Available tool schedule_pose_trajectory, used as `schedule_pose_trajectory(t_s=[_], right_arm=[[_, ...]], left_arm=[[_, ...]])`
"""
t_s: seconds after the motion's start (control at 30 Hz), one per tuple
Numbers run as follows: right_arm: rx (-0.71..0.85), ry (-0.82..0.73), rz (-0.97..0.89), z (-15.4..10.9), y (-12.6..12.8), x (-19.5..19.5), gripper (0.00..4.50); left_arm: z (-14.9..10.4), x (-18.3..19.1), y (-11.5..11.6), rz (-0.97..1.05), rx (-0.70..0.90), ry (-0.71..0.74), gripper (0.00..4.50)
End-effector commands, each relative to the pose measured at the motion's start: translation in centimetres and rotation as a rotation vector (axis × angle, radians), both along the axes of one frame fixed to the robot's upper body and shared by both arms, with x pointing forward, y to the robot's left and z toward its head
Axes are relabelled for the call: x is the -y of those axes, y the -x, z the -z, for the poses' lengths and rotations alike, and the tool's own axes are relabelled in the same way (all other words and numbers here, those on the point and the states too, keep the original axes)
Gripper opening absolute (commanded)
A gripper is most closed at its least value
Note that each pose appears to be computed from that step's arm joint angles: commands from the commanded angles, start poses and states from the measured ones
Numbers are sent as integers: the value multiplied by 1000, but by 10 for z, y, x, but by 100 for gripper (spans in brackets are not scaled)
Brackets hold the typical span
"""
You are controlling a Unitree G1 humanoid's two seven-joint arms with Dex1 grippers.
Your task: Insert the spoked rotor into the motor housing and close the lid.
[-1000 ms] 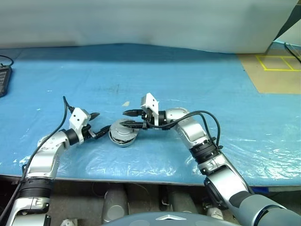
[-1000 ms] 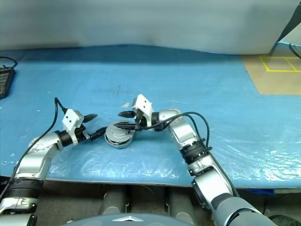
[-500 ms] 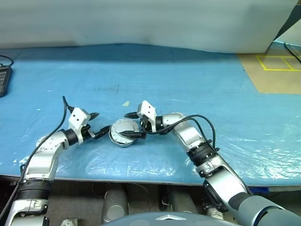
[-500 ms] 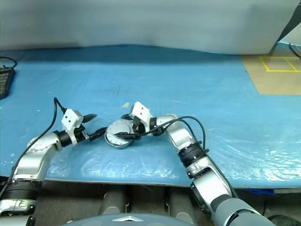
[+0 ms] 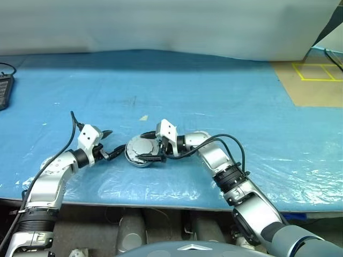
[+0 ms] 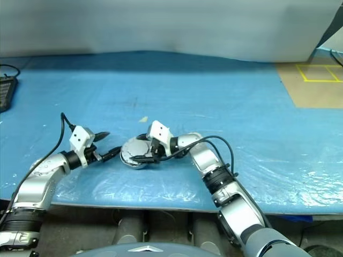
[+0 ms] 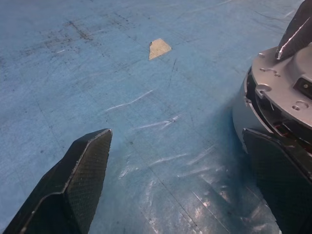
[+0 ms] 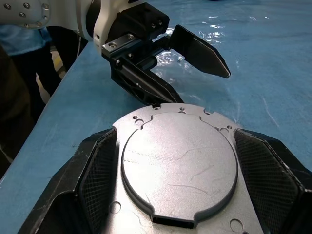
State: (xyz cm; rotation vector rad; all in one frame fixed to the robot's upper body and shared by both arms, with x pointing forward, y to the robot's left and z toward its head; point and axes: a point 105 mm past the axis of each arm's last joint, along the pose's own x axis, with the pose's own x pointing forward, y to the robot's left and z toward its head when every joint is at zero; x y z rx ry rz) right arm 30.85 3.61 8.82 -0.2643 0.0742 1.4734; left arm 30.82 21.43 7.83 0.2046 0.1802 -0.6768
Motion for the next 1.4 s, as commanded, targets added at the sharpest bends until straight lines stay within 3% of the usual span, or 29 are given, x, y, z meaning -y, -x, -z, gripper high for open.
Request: schedule_pose_trajectory(t_s=[0.03,0.4,1.13,1.4], right_arm=[[13,19,2,5,0,-2,311],[24,37,-10,-23,-1,-9,299],[33,141,99,-15,-7,-17,299],[6,-1,34,-40,1,-23,299]], left_arm=[[-13,0,1,11,42,-4,450],[-16,-12,-2,-22,53,-15,450],[-14,-13,-2,-8,47,-20,450],[-19,-21,9,36,45,-19,450]])
